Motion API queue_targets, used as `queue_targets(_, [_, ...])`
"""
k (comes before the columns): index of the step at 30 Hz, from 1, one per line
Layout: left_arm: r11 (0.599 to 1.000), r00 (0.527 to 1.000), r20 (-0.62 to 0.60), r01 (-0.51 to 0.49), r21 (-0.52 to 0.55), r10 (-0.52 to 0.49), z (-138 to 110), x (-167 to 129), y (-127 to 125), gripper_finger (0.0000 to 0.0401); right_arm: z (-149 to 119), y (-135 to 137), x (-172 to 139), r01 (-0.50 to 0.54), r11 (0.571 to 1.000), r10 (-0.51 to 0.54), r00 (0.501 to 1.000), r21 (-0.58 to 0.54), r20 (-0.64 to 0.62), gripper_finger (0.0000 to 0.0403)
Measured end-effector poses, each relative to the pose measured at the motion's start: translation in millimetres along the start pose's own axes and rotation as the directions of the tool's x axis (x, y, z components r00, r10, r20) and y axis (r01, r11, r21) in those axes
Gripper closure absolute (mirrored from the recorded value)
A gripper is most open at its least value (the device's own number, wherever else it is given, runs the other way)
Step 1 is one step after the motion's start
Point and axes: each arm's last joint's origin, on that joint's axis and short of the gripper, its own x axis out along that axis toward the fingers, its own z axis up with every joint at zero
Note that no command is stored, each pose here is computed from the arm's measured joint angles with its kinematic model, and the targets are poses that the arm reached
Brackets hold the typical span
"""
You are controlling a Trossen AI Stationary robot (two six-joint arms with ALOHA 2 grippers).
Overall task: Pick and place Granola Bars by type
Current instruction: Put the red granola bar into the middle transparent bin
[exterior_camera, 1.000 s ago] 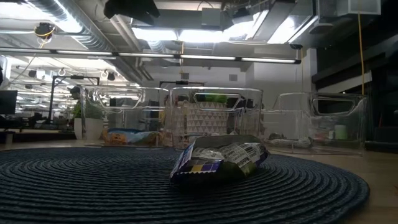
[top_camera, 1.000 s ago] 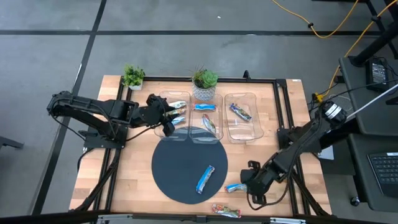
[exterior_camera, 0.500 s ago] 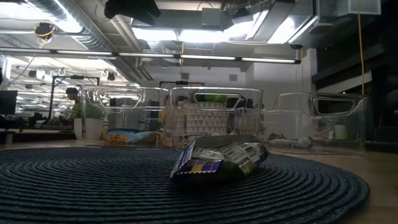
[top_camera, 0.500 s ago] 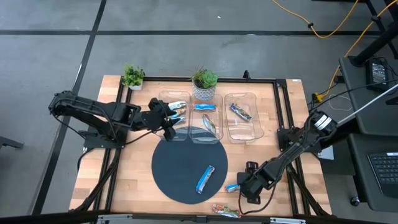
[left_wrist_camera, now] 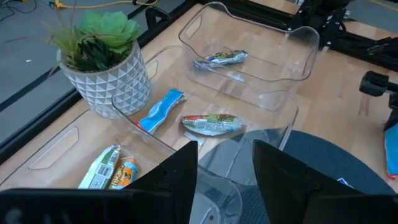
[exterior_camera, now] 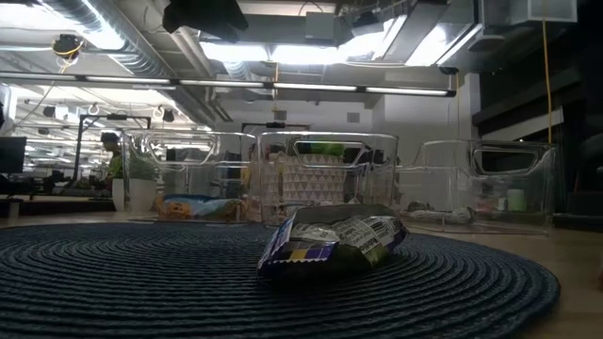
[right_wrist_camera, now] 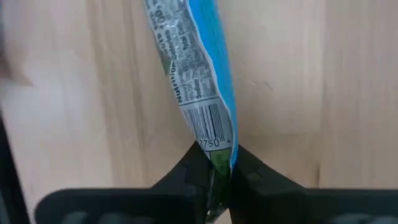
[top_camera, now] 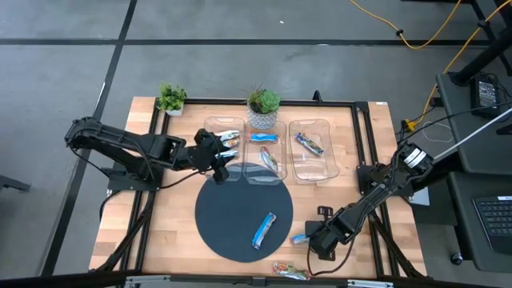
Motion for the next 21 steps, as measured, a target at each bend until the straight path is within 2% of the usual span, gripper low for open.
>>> queue_targets(5, [1.000, 1.000, -0.002, -0.001, 0.001, 0.001, 0, 1, 0, 0.0256, 3, 3, -8, 0.017, 1.000, -0.017, 1.000, 0.005, -0.015, 0.0367])
queue_targets(9, [1.000, 1.000, -0.001, -0.001, -0.004, 0.001, 0, 1, 0, 0.0256, 4, 3, -21, 0.108, 0.994, -0.108, 0.992, -0.004, -0.066, 0.0338])
queue_targets(12, [1.000, 1.000, 0.000, -0.003, -0.008, 0.003, 0, 1, 0, 0.0256, 5, 2, -37, 0.159, 0.987, -0.159, 0.985, -0.014, -0.059, 0.0347])
queue_targets(15, [1.000, 1.000, 0.003, -0.007, -0.017, 0.007, 0, 1, 0, 0.0256, 5, -1, -57, 0.175, 0.985, -0.175, 0.985, -0.005, -0.004, 0.0371])
queue_targets(21, [1.000, 1.000, 0.024, 0.004, -0.031, -0.003, 2, 0, -1, 0.0256, 0, -14, -105, 0.148, 0.983, -0.164, 0.974, 0.106, 0.159, 0.0372])
